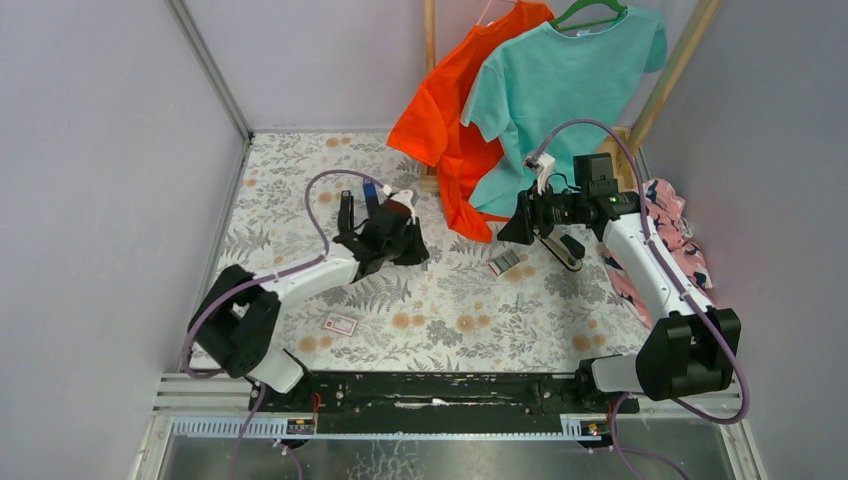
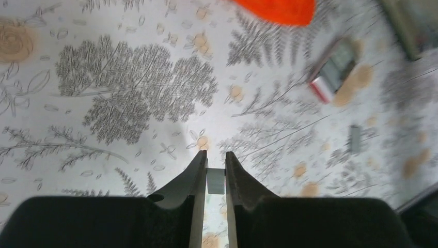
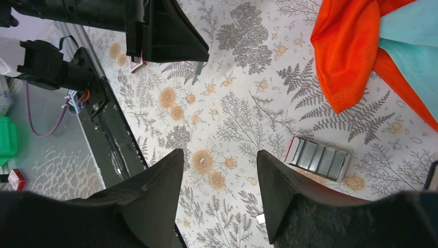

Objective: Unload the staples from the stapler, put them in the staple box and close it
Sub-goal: Pick up the staple from the center of the board, then place the staple in the staple box.

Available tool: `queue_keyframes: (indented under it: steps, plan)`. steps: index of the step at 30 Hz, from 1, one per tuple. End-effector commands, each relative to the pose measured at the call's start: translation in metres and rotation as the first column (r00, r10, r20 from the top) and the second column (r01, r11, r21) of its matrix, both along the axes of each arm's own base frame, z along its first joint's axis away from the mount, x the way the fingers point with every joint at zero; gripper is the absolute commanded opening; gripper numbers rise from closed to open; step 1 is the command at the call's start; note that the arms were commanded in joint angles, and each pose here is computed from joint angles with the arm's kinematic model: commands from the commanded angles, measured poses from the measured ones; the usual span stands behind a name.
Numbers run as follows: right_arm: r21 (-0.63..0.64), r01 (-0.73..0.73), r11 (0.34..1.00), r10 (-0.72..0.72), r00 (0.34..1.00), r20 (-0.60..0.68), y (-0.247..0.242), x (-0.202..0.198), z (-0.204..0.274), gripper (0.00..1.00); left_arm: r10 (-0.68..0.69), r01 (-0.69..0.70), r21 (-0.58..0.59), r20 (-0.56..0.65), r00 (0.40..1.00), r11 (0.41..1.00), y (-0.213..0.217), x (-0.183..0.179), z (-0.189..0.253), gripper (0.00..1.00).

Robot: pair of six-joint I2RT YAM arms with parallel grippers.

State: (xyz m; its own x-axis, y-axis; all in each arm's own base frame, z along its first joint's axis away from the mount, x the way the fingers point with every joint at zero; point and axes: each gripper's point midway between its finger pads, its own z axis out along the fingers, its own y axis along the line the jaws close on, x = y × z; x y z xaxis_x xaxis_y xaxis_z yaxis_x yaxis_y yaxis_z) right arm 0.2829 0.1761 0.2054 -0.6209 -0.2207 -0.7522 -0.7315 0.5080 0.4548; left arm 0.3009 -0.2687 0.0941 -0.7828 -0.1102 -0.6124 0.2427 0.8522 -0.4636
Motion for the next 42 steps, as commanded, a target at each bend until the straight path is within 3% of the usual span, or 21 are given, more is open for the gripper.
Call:
queue_keyframes:
  steps: [1,8,13,18,30,42]
  plan:
    - [-0.051,0.039,0.998,-0.037,0.999,0.039,-0.007,0.009,-0.004,0.62,-0.004,0.041,0.296,-0.126,0.992,0.954,0.029,-0.022,-0.036,0.1]
    - [-0.275,0.207,0.939,-0.188,0.978,0.095,-0.045,0.041,-0.05,0.57,-0.041,0.103,0.358,-0.179,0.983,0.928,0.015,-0.022,-0.049,0.11]
    - [-0.418,0.235,0.878,-0.228,0.971,0.067,-0.066,0.051,-0.086,0.39,-0.053,0.121,0.367,-0.19,0.98,0.922,0.011,-0.022,-0.053,0.1]
    - [-0.526,0.225,0.82,-0.253,0.967,0.019,-0.08,0.056,-0.12,0.3,-0.064,0.129,0.361,-0.188,0.98,0.923,0.009,-0.021,-0.051,0.11]
    - [-0.621,0.228,0.75,-0.246,0.968,0.058,-0.081,0.066,-0.152,0.22,-0.111,0.173,0.327,-0.201,0.973,0.929,-0.001,-0.022,-0.052,0.11]
    - [-0.674,0.148,0.724,-0.226,0.974,-0.028,-0.076,0.058,-0.186,0.21,-0.161,0.2,0.232,-0.176,0.971,0.952,-0.018,-0.024,-0.041,0.11]
